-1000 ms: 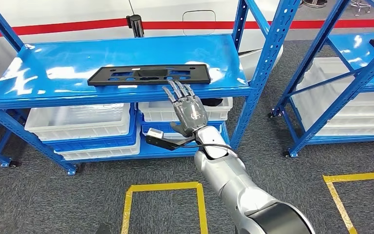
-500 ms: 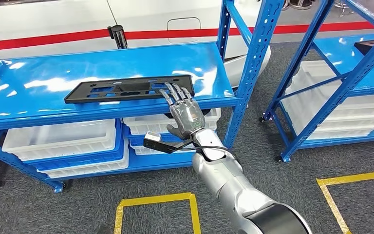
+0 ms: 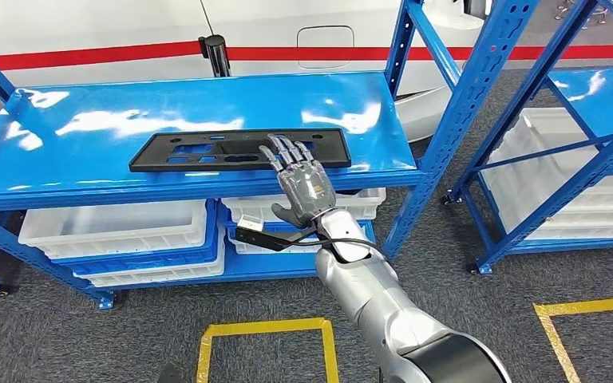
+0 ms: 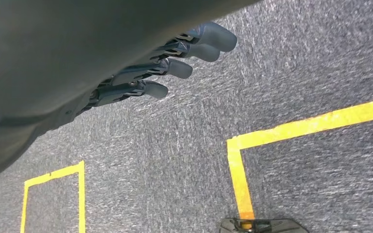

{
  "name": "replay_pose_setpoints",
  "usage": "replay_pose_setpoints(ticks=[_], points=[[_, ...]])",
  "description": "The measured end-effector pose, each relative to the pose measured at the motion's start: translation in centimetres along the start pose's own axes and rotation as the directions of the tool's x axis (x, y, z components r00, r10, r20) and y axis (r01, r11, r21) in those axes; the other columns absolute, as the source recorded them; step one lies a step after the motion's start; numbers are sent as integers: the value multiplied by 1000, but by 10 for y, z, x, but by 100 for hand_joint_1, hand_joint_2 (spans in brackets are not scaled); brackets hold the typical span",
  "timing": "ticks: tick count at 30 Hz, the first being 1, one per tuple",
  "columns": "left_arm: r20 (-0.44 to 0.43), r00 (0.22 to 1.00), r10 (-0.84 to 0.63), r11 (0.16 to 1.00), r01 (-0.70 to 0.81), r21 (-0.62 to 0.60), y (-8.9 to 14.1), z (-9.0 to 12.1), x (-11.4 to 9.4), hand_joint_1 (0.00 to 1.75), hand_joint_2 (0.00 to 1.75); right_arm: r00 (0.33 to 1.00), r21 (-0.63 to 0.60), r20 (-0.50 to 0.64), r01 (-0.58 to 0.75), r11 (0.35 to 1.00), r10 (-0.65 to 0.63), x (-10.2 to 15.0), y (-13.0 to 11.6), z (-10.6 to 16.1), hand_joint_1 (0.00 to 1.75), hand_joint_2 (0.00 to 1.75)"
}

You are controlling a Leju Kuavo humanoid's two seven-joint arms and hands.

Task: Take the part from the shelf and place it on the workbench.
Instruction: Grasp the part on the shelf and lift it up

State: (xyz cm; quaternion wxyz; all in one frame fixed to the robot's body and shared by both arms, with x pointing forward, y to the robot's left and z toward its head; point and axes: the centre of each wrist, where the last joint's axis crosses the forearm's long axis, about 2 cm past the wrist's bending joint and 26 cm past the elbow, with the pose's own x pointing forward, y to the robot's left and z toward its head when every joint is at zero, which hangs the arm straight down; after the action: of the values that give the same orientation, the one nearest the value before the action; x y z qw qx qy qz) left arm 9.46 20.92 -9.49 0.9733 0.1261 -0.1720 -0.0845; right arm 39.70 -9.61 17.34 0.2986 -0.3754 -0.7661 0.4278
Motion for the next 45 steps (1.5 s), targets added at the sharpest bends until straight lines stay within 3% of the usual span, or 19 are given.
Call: replay_pose_setpoints(ticks=[23, 45], points=[[-44, 999, 30, 998, -28, 51, 3, -1, -2, 0, 0, 1000, 9, 8, -8, 1000, 8, 7, 2, 0, 0, 175], [-75, 997, 26, 997, -20, 72, 4, -1, -4, 0, 0, 1000, 53, -10, -26, 998, 26, 6, 13, 16, 0, 175]])
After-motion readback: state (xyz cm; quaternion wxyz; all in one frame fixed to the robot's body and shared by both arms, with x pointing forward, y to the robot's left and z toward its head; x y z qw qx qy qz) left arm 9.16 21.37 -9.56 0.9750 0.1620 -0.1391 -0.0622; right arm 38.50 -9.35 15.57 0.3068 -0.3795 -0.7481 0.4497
